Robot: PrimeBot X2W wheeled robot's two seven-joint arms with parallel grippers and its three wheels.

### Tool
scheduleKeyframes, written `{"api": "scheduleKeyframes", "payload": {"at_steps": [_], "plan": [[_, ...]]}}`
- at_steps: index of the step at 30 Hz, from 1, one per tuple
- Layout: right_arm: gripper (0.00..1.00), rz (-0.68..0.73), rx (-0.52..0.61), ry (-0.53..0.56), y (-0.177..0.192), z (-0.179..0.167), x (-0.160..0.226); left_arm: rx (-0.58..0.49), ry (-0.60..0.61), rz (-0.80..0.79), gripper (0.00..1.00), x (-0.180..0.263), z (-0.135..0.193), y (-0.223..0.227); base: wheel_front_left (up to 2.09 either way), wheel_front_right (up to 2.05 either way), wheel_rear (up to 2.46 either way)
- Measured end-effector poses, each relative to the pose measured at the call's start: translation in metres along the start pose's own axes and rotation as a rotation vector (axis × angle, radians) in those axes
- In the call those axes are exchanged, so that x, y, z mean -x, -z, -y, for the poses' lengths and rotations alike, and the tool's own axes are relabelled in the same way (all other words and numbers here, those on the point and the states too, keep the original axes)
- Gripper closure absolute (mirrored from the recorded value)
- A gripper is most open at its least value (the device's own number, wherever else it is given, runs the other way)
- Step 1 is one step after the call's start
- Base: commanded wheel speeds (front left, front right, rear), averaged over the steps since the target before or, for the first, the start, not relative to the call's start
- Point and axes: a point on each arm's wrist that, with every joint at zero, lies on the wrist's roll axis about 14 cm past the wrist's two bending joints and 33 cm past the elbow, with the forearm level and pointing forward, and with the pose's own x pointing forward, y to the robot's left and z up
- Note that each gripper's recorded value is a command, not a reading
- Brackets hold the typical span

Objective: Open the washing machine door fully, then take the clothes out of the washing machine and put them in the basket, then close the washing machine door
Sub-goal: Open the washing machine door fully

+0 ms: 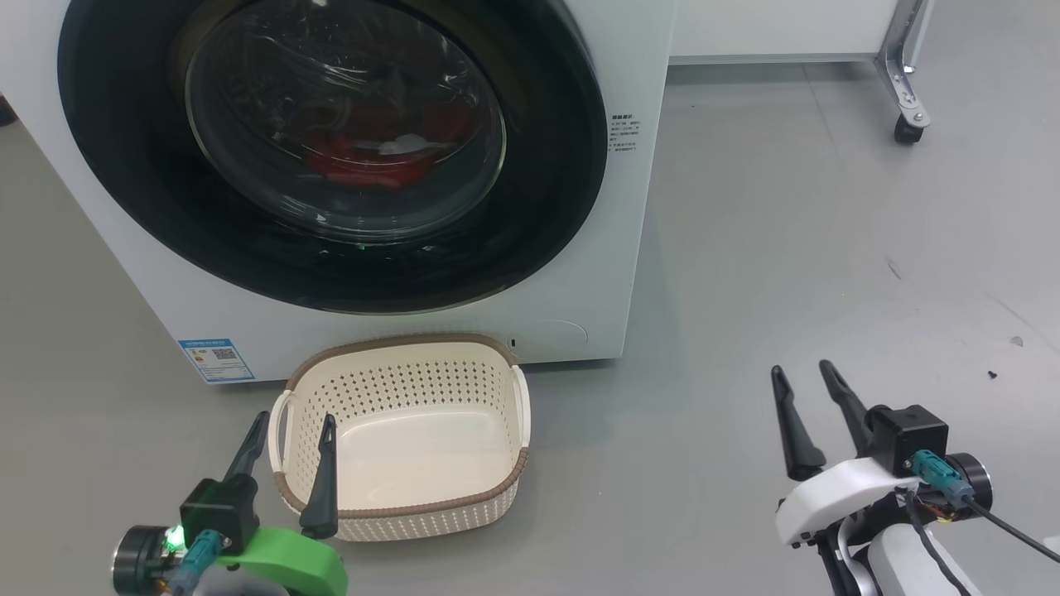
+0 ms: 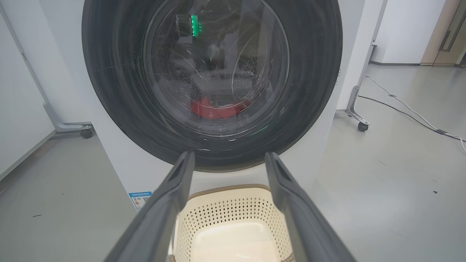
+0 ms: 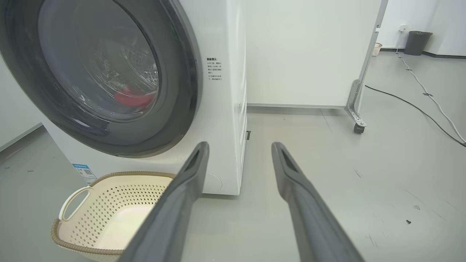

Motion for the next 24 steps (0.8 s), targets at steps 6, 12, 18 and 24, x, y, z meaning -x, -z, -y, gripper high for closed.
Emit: {"api": "scheduleKeyframes", "payload": {"at_steps": [6, 12, 18, 24], "plan": [[1.00, 0.002, -0.003, -0.004, 0.000, -0.001, 0.000, -0.004, 0.000, 0.002, 0.00, 0.000, 0.000, 0.000, 0.00, 0.00, 0.00], [1.00, 0.004, -0.015, -0.001, -0.001, 0.000, -0.001, -0.005, -0.001, 0.000, 0.00, -0.001, 0.000, 0.000, 0.00, 0.00, 0.00], [1.00, 0.005, -0.047, 0.015, 0.000, 0.004, -0.003, -0.011, -0.003, -0.004, 0.00, -0.002, -0.001, 0.002, 0.00, 0.00, 0.00], [1.00, 0.008, -0.171, 0.058, 0.002, 0.014, -0.006, -0.009, -0.003, 0.000, 0.00, -0.007, -0.001, 0.000, 0.00, 0.00, 0.00]]}}
